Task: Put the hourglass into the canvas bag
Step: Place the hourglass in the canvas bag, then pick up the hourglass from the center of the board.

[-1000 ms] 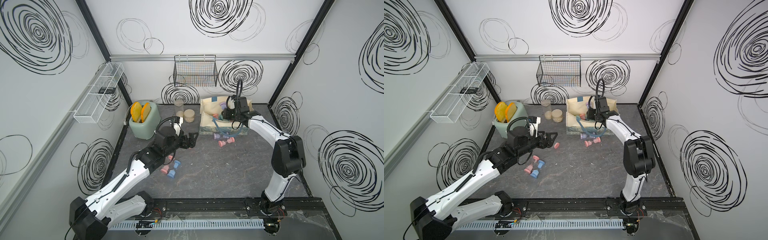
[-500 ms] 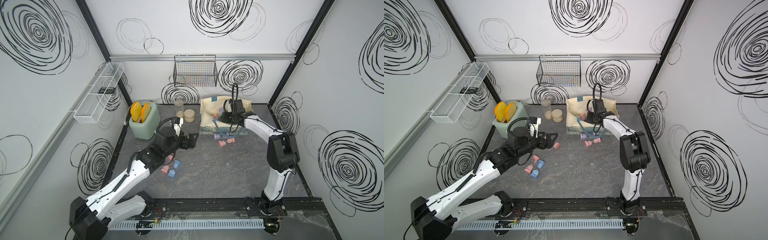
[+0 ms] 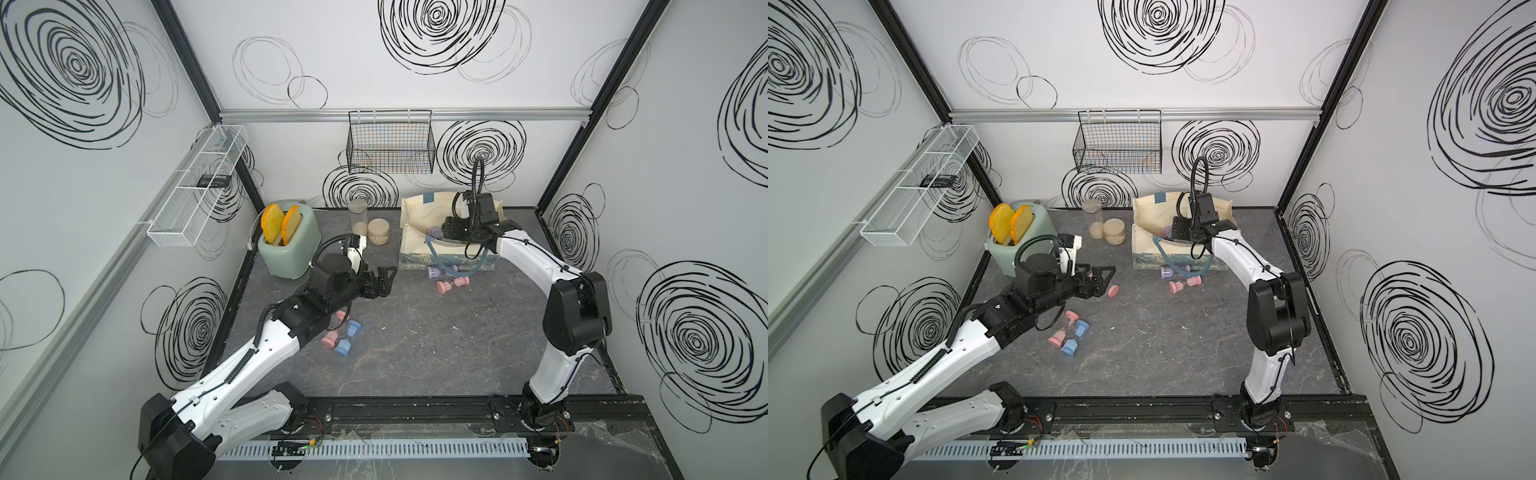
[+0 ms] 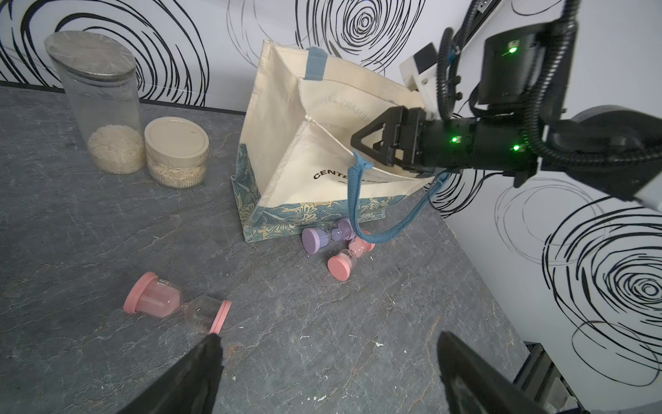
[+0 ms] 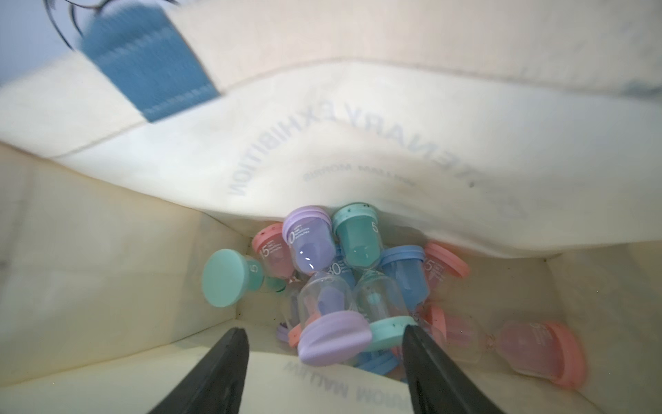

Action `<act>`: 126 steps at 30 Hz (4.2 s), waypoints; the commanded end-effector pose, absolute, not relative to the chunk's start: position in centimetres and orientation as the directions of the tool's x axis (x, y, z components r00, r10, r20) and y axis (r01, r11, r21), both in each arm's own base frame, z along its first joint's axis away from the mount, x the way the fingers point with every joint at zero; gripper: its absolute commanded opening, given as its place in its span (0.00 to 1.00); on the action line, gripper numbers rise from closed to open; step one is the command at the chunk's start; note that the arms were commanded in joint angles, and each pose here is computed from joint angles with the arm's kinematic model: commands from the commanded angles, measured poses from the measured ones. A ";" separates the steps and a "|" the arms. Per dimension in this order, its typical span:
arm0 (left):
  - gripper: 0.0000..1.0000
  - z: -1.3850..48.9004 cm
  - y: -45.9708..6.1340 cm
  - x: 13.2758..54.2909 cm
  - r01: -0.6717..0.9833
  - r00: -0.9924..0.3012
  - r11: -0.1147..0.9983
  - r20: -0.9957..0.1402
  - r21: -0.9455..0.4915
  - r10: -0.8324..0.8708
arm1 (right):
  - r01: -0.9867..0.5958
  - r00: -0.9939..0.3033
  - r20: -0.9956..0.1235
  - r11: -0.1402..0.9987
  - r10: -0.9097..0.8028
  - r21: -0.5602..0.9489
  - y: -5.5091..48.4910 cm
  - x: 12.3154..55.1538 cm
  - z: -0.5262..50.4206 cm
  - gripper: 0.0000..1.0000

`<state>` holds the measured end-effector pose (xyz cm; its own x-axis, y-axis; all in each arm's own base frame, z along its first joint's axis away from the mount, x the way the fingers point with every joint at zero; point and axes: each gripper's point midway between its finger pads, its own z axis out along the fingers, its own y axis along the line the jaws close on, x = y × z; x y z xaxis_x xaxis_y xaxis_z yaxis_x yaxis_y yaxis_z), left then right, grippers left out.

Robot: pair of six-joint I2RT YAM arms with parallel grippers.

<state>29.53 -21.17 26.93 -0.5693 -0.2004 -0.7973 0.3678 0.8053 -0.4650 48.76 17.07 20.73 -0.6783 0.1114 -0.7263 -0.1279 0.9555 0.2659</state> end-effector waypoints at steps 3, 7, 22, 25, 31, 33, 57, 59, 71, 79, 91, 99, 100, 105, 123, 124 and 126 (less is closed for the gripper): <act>0.96 28.7 -20.8 29.4 0.380 -0.533 0.790 -0.812 -0.481 -0.238 | -0.200 -0.595 -0.792 0.931 0.133 0.306 17.4 46.5 26.6 0.78; 0.96 29.0 -20.9 29.0 0.395 -0.527 0.782 -0.816 -0.482 -0.237 | -0.203 -0.603 -0.787 0.929 0.130 0.309 17.1 45.0 27.8 0.81; 0.96 28.4 -22.8 26.4 0.488 -0.514 0.742 -0.838 -0.459 -0.181 | -0.055 -0.666 -0.729 0.965 0.157 0.258 14.5 35.1 24.1 0.87; 0.96 28.0 -23.4 25.9 0.499 -0.523 0.737 -0.836 -0.456 -0.163 | -0.043 -0.683 -0.710 0.961 0.170 0.272 14.9 33.6 22.3 0.88; 0.96 27.3 -24.2 25.6 0.507 -0.529 0.728 -0.834 -0.461 -0.160 | -0.025 -0.710 -0.678 0.957 0.187 0.290 16.1 32.6 18.3 0.89; 0.96 27.2 -24.5 25.6 0.510 -0.531 0.725 -0.833 -0.463 -0.159 | 0.003 -0.720 -0.663 0.956 0.205 0.293 16.3 32.6 17.1 0.90; 0.96 26.3 -26.4 26.6 0.507 -0.541 0.722 -0.826 -0.471 -0.159 | 0.249 -0.726 -0.571 0.920 0.383 0.302 16.8 36.6 7.2 0.96; 0.96 26.3 -26.5 26.6 0.506 -0.543 0.722 -0.825 -0.472 -0.158 | 0.252 -0.726 -0.570 0.919 0.386 0.302 17.0 37.1 7.0 0.96; 0.96 25.8 -26.3 26.7 0.496 -0.544 0.734 -0.825 -0.464 -0.154 | 0.319 -0.752 -0.527 0.918 0.396 0.235 16.3 37.3 3.5 0.97; 0.96 25.6 -26.1 26.7 0.494 -0.543 0.737 -0.826 -0.461 -0.153 | 0.342 -0.764 -0.522 0.924 0.380 0.172 14.1 35.0 2.9 0.96; 0.96 25.7 -26.3 26.8 0.494 -0.545 0.733 -0.824 -0.467 -0.157 | 0.355 -0.748 -0.515 0.908 0.419 0.224 11.4 32.6 3.4 0.88; 0.96 25.7 -26.5 26.9 0.495 -0.549 0.733 -0.822 -0.467 -0.153 | 0.246 -0.751 -0.526 0.909 0.399 0.338 13.8 33.5 4.9 0.85; 0.96 25.7 -26.5 27.0 0.493 -0.549 0.734 -0.822 -0.467 -0.154 | 0.241 -0.751 -0.533 0.913 0.390 0.330 14.0 33.6 5.1 0.87; 0.96 26.1 -26.4 27.1 0.494 -0.542 0.735 -0.825 -0.465 -0.157 | 0.200 -0.725 -0.574 0.913 0.381 0.355 14.8 34.1 7.7 0.94; 0.96 26.9 -26.4 27.2 0.501 -0.531 0.734 -0.833 -0.458 -0.157 | 0.305 -0.690 -0.532 0.863 0.492 0.402 12.3 34.2 7.3 0.96; 0.96 26.9 -26.4 27.2 0.501 -0.532 0.734 -0.832 -0.458 -0.156 | 0.312 -0.693 -0.515 0.854 0.505 0.417 12.3 34.4 6.7 0.95; 0.96 26.9 -26.4 27.2 0.502 -0.530 0.734 -0.833 -0.457 -0.157 | 0.316 -0.697 -0.498 0.844 0.516 0.433 12.2 34.6 5.9 0.92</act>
<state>26.67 -26.07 24.50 -0.5720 -0.1168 -0.8119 0.4824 0.7527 -0.4481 34.37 12.28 6.74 -0.7018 0.4743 -0.5315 0.2879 0.8713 0.3975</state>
